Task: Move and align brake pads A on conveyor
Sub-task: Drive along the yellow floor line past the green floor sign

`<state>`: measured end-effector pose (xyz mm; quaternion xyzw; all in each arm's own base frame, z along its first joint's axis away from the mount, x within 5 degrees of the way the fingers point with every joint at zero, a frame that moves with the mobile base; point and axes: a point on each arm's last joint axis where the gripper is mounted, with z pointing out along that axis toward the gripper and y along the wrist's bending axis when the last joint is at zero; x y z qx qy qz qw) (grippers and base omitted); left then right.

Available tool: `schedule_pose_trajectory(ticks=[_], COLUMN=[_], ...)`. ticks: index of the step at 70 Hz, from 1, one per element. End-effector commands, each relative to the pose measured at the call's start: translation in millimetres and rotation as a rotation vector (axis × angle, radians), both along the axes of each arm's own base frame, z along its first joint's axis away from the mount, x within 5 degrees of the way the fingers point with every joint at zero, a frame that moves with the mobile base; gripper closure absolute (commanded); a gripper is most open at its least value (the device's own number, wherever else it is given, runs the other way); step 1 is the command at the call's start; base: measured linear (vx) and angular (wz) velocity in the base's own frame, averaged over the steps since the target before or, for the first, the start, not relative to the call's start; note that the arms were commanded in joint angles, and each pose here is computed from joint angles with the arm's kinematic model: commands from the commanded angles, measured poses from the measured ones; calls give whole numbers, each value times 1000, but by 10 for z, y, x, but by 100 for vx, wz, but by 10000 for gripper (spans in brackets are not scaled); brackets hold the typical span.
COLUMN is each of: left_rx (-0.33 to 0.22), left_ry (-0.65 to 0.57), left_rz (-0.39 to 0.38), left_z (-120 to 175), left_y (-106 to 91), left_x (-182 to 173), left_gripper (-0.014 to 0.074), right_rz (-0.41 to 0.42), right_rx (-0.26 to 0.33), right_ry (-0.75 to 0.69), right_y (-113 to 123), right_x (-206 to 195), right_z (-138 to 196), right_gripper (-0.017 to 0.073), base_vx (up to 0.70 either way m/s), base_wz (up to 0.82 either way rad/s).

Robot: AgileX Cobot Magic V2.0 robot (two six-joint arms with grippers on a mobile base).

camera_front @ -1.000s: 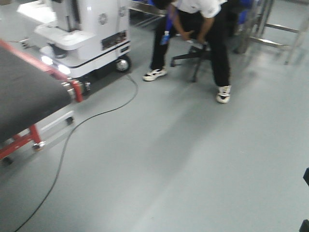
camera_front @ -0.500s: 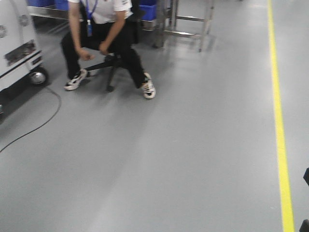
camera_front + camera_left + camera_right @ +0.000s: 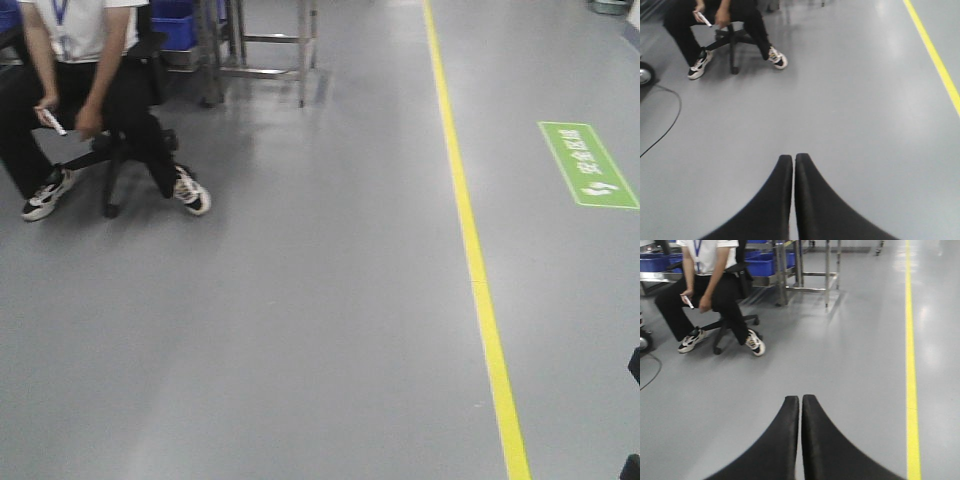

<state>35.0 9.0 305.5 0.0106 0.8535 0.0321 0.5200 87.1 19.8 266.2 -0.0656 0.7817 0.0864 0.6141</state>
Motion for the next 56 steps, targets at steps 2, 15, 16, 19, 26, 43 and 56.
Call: schedule_pose_trajectory(ticks=[2, 15, 16, 19, 26, 43, 56], left_rx=[-7, -7, -7, -7, -7, -7, -7], left_ry=[-84, -84, -84, -84, -84, -84, -84], left_rz=[-12, -12, -12, -12, -12, -12, -12], left_z=[139, 139, 139, 139, 139, 139, 139], left_y=[-9, -9, -9, -9, -9, -9, -9], left_x=[28, 28, 28, 28, 28, 28, 28], left_gripper=[600, 600, 600, 600, 600, 600, 600], right_rz=[1, 1, 1, 1, 1, 1, 1], right_rx=[7, 7, 7, 7, 7, 7, 7], right_ry=[-99, -100, -100, -100, -100, -100, -100], right_y=[3, 3, 3, 3, 3, 3, 3], right_x=[20, 20, 20, 20, 20, 20, 20], right_z=[161, 162, 162, 162, 162, 162, 162], right_gripper=[560, 560, 560, 560, 560, 560, 560], base_vx=[12, 12, 13, 13, 14, 17, 23], base_wz=[-42, -44, -46, -46, -45, -34, -17])
